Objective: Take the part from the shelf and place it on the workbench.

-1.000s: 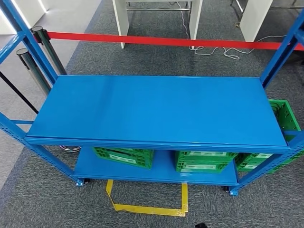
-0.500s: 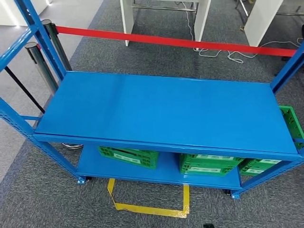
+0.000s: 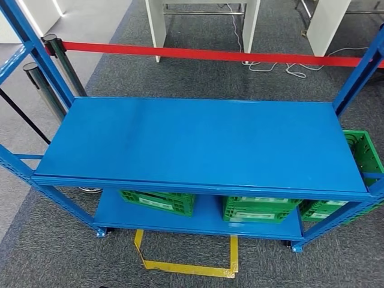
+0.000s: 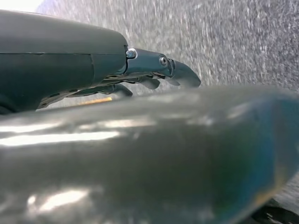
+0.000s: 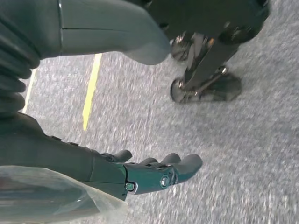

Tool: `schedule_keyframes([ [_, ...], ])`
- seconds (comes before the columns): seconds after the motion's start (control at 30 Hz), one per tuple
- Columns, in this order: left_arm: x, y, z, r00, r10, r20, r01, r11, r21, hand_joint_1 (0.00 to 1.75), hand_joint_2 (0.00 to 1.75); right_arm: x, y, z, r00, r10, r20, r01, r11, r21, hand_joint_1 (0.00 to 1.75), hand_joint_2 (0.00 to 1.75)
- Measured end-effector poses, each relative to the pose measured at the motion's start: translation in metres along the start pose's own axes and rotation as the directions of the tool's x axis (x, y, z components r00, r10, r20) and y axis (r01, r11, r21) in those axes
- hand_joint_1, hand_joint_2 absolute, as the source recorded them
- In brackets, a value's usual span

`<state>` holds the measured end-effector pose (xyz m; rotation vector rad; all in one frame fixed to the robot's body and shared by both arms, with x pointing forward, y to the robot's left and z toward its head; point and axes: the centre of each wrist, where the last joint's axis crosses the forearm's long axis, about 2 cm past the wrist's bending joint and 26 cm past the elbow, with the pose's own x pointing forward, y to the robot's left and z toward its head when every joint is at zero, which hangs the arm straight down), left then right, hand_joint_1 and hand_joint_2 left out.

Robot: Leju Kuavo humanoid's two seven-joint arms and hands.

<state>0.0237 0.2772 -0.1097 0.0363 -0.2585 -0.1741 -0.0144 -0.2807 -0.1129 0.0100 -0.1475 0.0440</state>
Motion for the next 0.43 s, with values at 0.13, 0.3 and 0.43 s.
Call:
schedule_keyframes([
  [0.13, -0.014, 0.003, 0.002, 0.994, 0.107, -0.013, -0.108, 0.994, -0.024, 0.00, 0.00, 0.006, -0.004, 0.000, 0.997, -0.068, 0.043, 0.068, 0.998, -0.004, 0.00, 1.31],
  [0.3, -0.021, 0.005, 0.004, 0.989, 0.148, -0.020, -0.149, 0.988, -0.028, 0.00, 0.00, 0.010, -0.007, 0.000, 0.995, -0.078, 0.066, 0.079, 0.997, -0.008, 0.00, 0.00],
  [0.43, -0.022, 0.005, 0.004, 0.988, 0.153, -0.022, -0.153, 0.988, -0.027, 0.00, 0.00, 0.011, -0.008, 0.000, 0.995, -0.072, 0.071, 0.072, 0.997, -0.008, 0.00, 0.00],
])
